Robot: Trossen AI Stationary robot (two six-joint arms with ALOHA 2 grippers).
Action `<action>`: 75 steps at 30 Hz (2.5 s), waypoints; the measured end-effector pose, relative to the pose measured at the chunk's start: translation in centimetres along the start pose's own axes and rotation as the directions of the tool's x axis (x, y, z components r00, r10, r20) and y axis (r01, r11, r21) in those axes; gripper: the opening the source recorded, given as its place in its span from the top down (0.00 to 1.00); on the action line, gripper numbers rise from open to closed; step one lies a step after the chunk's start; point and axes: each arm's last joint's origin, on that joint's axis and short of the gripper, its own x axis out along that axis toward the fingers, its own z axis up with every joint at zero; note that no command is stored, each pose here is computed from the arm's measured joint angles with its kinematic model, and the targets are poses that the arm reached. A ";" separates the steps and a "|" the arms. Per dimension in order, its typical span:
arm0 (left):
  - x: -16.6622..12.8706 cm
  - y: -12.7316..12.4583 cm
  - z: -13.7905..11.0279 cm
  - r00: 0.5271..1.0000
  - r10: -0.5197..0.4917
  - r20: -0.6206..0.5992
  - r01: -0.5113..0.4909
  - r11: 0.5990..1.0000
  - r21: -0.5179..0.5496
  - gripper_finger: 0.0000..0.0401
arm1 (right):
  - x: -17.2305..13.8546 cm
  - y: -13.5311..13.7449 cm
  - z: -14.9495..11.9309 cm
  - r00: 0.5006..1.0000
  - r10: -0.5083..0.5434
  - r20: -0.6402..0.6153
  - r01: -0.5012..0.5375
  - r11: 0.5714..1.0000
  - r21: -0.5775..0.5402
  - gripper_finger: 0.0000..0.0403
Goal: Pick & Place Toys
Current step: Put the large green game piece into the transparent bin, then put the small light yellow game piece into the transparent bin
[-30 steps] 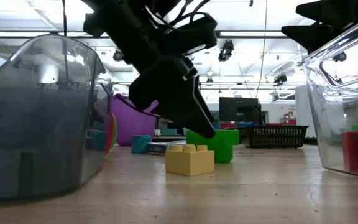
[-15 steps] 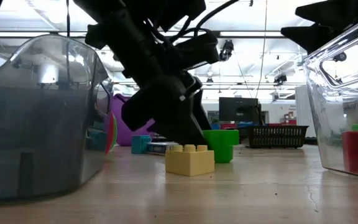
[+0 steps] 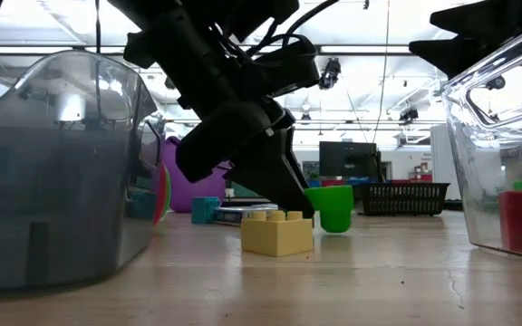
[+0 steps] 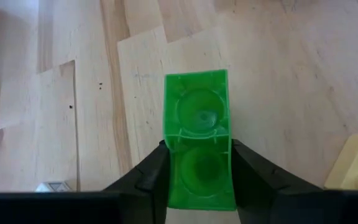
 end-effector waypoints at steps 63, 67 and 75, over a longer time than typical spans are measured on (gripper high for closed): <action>1.1 -1.4 8.5 0.789 -0.236 0.567 0.288 0.958 -0.003 0.25 | 0.0 0.0 0.0 1.000 -0.001 0.004 0.001 1.000 0.002 0.10; 1.0 -1.4 8.6 0.788 -0.235 0.569 0.288 0.958 -0.003 0.11 | 0.0 0.0 0.0 1.000 0.000 0.000 0.000 1.000 0.000 0.10; -1.8 -0.9 9.4 0.798 -0.244 0.551 0.292 0.956 0.000 0.10 | 0.1 0.1 -0.2 1.000 0.000 -0.010 -0.001 1.000 -0.006 0.10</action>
